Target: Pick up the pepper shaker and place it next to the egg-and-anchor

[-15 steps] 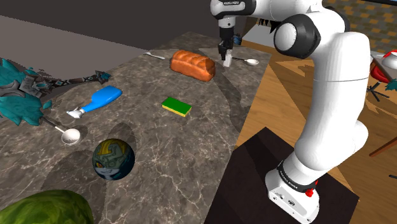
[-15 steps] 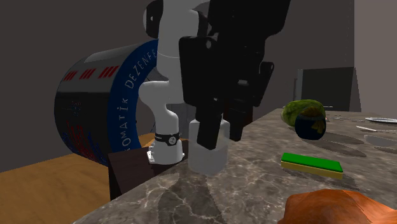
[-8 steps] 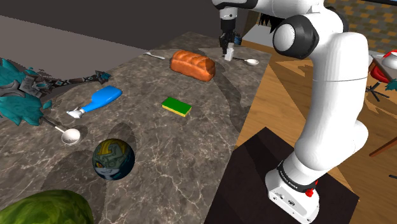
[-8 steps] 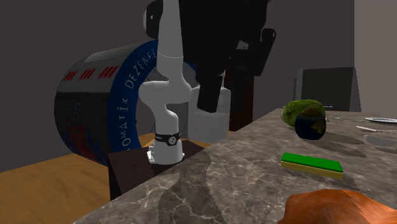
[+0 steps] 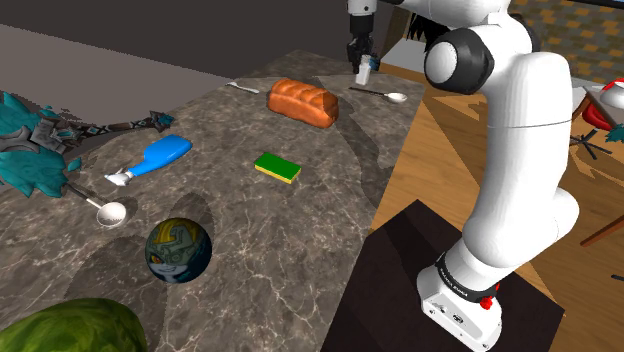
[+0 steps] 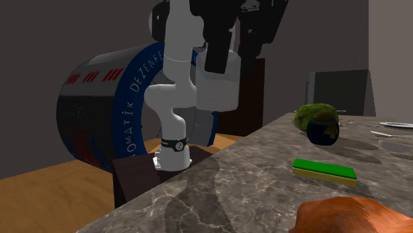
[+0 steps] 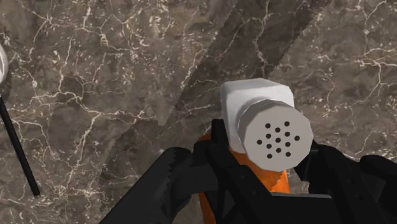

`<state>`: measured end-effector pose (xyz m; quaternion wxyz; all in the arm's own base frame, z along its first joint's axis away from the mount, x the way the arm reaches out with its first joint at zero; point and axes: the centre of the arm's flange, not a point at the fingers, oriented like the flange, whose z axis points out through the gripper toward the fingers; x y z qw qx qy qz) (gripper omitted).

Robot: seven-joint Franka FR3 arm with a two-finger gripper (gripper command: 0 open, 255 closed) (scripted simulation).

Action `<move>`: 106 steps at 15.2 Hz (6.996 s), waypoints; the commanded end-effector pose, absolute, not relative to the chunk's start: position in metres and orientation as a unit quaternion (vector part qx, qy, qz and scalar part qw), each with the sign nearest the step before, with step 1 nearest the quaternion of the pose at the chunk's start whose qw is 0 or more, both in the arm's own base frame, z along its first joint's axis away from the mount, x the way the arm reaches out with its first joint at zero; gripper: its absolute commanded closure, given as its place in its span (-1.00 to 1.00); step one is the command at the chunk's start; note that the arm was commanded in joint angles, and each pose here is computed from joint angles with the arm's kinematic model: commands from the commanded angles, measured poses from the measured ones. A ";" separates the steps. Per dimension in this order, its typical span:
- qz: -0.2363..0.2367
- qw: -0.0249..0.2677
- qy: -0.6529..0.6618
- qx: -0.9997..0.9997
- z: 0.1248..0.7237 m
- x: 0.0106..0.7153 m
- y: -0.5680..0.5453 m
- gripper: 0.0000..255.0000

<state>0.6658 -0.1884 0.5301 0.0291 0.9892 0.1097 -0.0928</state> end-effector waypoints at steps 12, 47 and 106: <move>-0.093 0.029 0.110 0.989 0.550 0.626 -0.076 1.00; -0.093 0.029 0.110 0.989 0.550 0.471 0.359 1.00; -0.093 0.029 0.110 0.989 0.340 0.445 0.434 -1.00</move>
